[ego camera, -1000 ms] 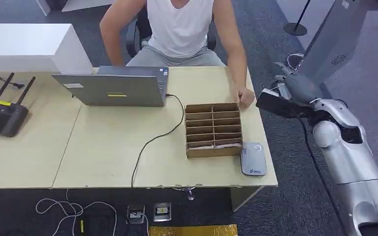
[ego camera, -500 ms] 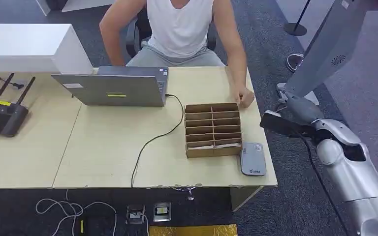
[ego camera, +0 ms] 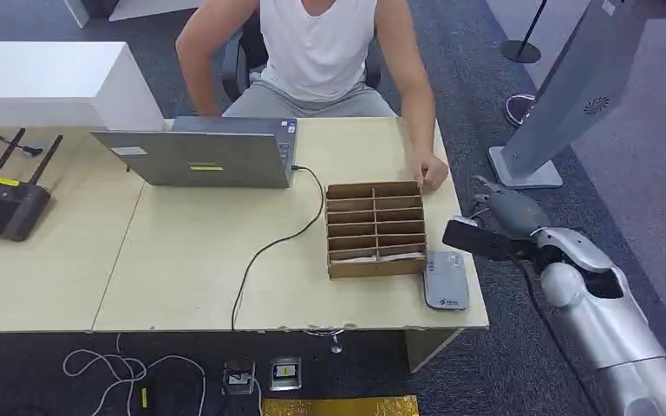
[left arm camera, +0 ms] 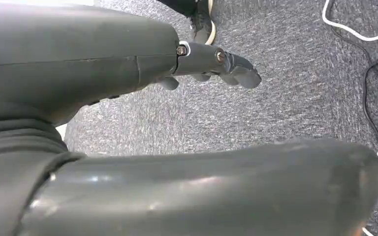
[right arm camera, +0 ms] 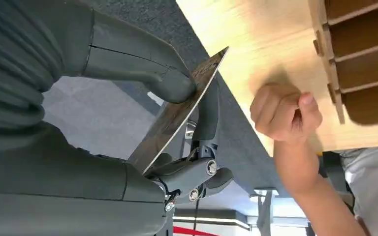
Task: Pass the card to the sensor for recognition and then transmit it.
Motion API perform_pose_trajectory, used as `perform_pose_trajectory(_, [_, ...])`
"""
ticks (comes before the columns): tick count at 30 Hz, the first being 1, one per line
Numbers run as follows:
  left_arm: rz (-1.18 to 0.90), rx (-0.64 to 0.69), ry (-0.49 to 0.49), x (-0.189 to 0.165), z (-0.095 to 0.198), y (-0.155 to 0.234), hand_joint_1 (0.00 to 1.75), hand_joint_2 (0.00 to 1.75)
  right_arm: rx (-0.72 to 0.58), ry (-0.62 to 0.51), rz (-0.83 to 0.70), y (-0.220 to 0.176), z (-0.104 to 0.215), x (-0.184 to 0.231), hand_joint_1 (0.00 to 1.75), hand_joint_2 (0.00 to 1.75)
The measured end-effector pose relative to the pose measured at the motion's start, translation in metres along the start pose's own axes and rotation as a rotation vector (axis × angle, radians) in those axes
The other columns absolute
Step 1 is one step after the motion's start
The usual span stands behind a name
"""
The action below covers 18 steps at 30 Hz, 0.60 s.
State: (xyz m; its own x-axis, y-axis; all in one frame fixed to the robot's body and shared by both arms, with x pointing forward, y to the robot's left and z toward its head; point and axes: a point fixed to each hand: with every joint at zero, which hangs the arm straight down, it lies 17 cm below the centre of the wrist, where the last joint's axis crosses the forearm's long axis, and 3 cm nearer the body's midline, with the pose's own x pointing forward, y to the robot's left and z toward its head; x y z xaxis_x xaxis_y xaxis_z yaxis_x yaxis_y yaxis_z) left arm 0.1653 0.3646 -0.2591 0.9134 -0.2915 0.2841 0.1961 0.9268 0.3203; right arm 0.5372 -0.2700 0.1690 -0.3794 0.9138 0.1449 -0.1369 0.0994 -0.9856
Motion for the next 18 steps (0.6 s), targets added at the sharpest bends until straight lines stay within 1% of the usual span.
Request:
perform_pose_trajectory(10, [0.002, 0.003, -0.001, 0.001, 0.000, 0.001, 0.00, 0.00, 0.070, -0.028, -0.021, 0.046, 0.005, 0.022, 1.75, 1.75])
perform_pose_trajectory(18, [0.004, 0.009, 0.000, 0.001, 0.000, 0.001, 0.00, 0.00, 0.126, -0.050, -0.031, 0.076, 0.012, 0.034, 1.75, 1.75])
